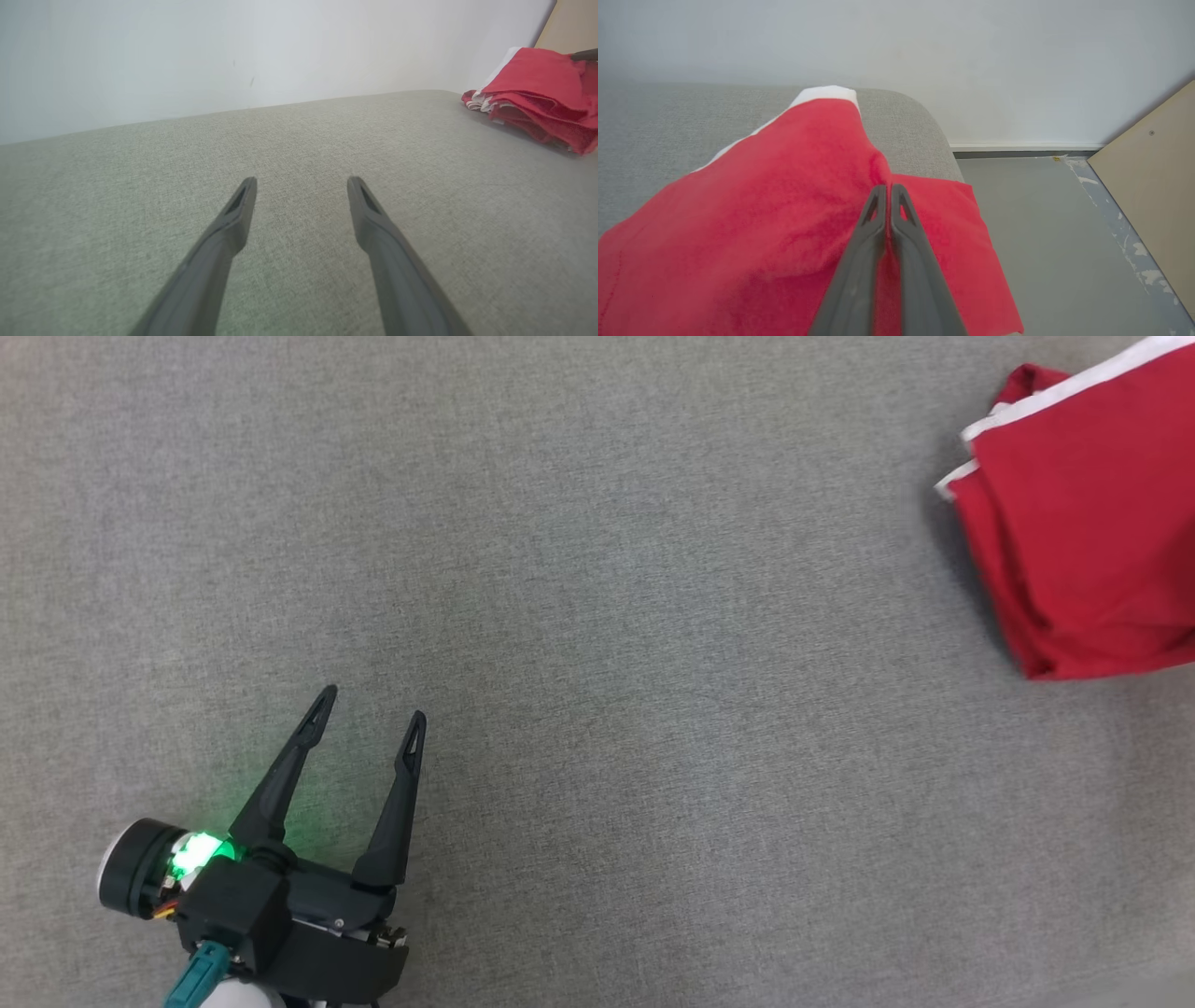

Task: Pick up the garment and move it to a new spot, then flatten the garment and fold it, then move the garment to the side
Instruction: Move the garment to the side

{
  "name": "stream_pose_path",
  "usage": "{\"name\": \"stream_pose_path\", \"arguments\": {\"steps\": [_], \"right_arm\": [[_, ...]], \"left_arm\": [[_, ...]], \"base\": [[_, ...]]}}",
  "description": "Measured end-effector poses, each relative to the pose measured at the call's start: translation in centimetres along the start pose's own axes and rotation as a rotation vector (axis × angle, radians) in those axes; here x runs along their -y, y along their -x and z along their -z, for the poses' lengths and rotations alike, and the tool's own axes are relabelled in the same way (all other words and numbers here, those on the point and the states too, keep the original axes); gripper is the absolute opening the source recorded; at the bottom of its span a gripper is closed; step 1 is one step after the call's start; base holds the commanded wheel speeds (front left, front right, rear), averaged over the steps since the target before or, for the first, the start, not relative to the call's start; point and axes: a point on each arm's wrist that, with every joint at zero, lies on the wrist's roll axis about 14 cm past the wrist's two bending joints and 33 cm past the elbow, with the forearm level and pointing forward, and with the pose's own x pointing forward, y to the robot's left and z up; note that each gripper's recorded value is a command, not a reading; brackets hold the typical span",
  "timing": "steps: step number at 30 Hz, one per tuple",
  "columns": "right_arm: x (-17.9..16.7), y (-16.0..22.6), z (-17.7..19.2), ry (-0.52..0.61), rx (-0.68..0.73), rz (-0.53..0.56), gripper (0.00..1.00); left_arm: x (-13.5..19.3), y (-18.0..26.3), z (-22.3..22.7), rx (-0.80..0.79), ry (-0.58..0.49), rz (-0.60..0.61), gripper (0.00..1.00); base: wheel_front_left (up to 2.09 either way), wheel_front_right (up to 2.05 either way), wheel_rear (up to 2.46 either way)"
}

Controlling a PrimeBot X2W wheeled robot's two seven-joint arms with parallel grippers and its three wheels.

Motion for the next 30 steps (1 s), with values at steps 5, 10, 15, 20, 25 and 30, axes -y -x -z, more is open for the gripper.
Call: {"name": "stream_pose_path", "arguments": {"steps": [5,10,15,20,25,30], "right_arm": [[2.3,-0.1,0.1,0.022,-0.022,0.076,0.0],[3.0,-0.7,0.9,-0.01,-0.03,0.124,0.0],[3.1,-1.3,1.9,-0.001,-0.04,0.161,0.78],[2.3,-1.7,2.0,0.039,-0.047,0.169,1.0],[5.1,-0.1,2.9,0.163,-0.158,0.269,1.0],[0.4,-0.9,-1.0,0.115,0.026,0.203,1.0]], "left_arm": [[-0.2,0.1,0.4,-0.01,-0.001,-0.001,1.0],[-0.2,0.2,0.7,-0.018,-0.003,0.005,1.0],[-0.7,0.2,0.6,-0.016,-0.006,-0.001,1.0],[-0.8,0.4,0.1,-0.01,-0.008,-0.015,1.0],[-0.5,0.8,-1.3,0.019,-0.006,-0.032,1.0],[-0.4,1.8,-2.7,0.041,-0.001,-0.072,1.0]], "base": [[0.0,0.0,0.0],[0.0,0.0,0.0],[0.0,0.0,0.0],[0.0,0.0,0.0],[0.0,0.0,0.0],[0.0,0.0,0.0]]}}
